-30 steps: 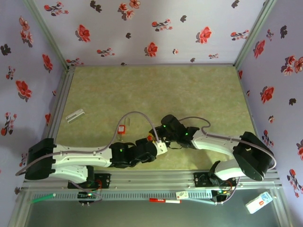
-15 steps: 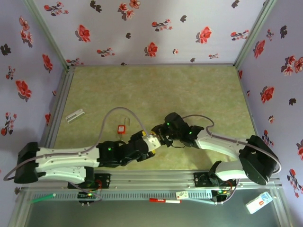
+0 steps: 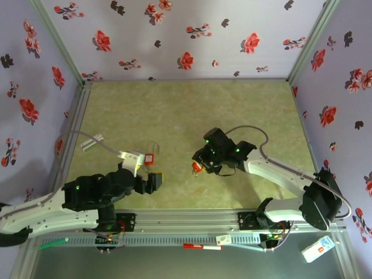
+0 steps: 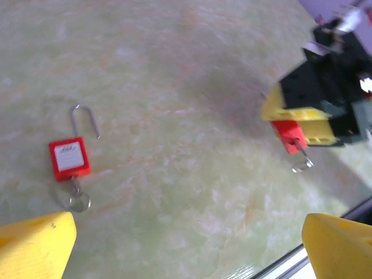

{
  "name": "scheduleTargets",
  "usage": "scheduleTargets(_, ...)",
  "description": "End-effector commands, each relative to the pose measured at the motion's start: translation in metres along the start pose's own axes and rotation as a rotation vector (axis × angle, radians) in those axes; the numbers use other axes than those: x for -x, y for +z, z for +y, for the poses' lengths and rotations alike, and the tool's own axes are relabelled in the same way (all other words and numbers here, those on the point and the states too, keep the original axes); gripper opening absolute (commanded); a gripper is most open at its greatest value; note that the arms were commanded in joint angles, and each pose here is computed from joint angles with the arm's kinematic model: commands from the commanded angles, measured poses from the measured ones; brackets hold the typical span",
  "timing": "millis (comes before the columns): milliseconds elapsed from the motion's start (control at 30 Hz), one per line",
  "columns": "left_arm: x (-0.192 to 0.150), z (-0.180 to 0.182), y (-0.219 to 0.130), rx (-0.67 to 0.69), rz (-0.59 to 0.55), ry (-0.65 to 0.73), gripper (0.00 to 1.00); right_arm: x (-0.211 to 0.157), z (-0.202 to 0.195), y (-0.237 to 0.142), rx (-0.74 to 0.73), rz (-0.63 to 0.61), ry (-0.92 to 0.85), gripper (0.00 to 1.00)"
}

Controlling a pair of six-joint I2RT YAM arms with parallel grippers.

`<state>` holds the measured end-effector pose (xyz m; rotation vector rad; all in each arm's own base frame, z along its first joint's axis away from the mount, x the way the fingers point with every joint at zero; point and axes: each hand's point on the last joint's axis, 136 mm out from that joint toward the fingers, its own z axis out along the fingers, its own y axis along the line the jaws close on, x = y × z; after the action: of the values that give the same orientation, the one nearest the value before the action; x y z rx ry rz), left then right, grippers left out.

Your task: Unlock with the key

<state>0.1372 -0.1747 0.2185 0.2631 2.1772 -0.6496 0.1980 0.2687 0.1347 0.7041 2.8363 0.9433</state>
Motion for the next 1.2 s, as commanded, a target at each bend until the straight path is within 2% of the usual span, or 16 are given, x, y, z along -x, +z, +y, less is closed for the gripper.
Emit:
scheduleTargets(0, -0.002, 0.019, 0.003, 0.050, -0.004, -0.294, 1.00, 0.006, -0.004, -0.014, -0.123, -0.037, -0.226, 0.00)
scheduleTargets(167, 0.018, 0.028, 0.008, 0.061, -0.001, -0.538, 1.00, 0.000, 0.011, -0.028, -0.179, -0.037, -0.424, 0.00)
scheduleTargets(267, 0.034, 0.007, 0.020, -0.026, 0.056, -0.589, 0.99, -0.002, 0.012, -0.030, -0.197, -0.038, -0.454, 0.00)
scheduleTargets(433, 0.048, -0.044, 0.040, -0.192, 0.181, -0.588, 0.94, 0.004, 0.011, -0.025, -0.202, -0.037, -0.354, 0.00)
scheduleTargets(533, 0.052, -0.074, 0.050, -0.340, 0.200, -0.661, 0.88, 0.013, 0.021, -0.022, -0.160, -0.048, -0.275, 0.00)
scheduleTargets(633, 0.050, -0.089, 0.057, -0.408, 0.195, -0.700, 0.83, 0.023, 0.032, -0.019, -0.124, -0.053, -0.210, 0.00)
scheduleTargets(800, 0.039, -0.097, 0.072, -0.399, 0.200, -0.648, 0.74, 0.032, 0.055, -0.011, -0.075, -0.015, -0.160, 0.00)
scheduleTargets(900, 0.031, -0.090, 0.084, -0.338, 0.211, -0.616, 0.69, 0.031, 0.064, -0.009, -0.076, 0.004, -0.161, 0.00)
scheduleTargets(1167, 0.015, -0.077, 0.110, -0.263, 0.199, -0.685, 0.55, 0.030, 0.074, -0.003, -0.047, 0.024, -0.134, 0.00)
